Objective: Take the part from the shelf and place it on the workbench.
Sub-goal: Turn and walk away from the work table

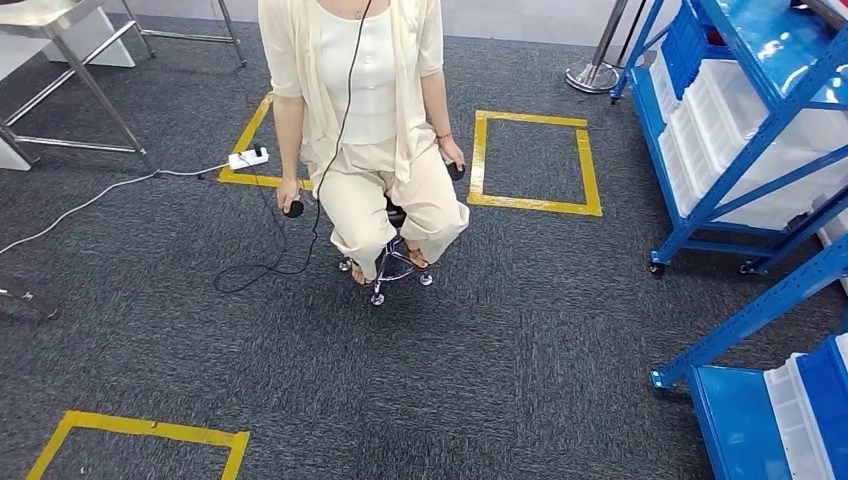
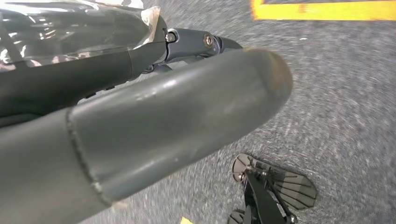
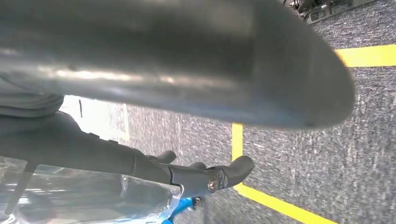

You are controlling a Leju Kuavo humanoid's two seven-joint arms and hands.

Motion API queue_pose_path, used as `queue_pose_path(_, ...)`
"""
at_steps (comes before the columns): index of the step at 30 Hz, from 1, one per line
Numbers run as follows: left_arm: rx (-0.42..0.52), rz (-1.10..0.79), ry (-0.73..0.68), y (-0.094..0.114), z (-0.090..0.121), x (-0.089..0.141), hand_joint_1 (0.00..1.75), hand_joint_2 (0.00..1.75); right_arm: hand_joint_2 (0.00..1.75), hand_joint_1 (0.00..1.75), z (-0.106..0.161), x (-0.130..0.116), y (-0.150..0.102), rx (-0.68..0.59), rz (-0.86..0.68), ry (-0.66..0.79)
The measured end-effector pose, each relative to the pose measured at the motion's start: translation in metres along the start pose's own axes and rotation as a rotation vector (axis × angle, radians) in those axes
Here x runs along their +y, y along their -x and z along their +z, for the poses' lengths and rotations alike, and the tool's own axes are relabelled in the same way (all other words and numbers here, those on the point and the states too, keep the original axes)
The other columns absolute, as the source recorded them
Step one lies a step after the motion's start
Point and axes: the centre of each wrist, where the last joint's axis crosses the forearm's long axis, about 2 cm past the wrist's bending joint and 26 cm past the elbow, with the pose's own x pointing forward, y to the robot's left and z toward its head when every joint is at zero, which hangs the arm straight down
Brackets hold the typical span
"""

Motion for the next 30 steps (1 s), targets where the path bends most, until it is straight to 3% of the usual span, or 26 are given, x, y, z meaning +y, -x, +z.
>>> queue_pose_path(30, 0.002, -0.001, 0.006, -0.0001, 0.0009, -0.0023, 0.0, 0.0, 0.0, 0.0, -0.0016, -0.0028, 0.0026, 0.007, -0.007, 0.007)
